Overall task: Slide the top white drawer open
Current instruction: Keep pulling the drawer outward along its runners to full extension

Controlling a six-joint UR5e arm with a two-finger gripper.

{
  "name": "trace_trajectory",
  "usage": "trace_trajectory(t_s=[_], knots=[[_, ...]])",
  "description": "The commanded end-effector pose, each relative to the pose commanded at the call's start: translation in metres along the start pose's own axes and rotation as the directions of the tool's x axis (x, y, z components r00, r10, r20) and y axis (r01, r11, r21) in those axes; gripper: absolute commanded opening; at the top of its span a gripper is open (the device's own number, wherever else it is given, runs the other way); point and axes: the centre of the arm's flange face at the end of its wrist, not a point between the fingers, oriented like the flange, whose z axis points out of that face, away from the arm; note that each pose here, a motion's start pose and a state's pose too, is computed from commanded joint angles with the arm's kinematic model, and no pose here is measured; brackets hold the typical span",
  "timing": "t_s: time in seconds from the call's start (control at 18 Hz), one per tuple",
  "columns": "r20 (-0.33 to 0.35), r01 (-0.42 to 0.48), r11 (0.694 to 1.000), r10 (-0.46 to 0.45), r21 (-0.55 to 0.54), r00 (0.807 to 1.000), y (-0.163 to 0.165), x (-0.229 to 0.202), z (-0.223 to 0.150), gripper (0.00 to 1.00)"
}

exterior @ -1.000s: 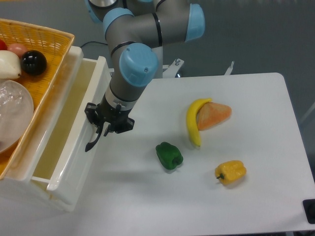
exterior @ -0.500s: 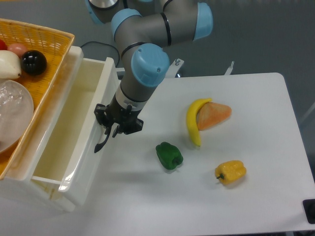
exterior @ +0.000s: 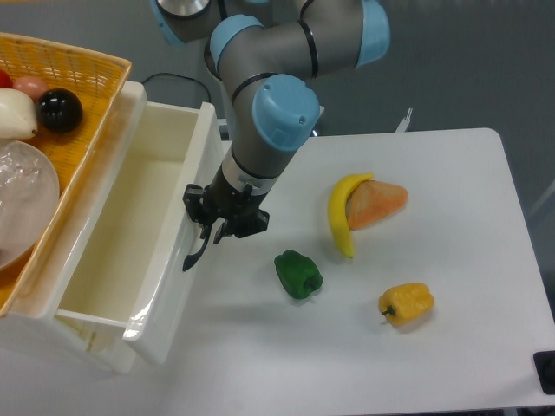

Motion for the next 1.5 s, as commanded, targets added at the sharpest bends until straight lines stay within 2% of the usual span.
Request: trace_trajectory(t_s=[0.28,1.5], knots=[[0.028,0.011,1.0,-0.01,-0.009,1.0,0.002,-0.01,-0.005,0.28],[0.039,-0.003,1.0,0.003,0.004,0.999,0.005,-0.031,-0.018,0.28]])
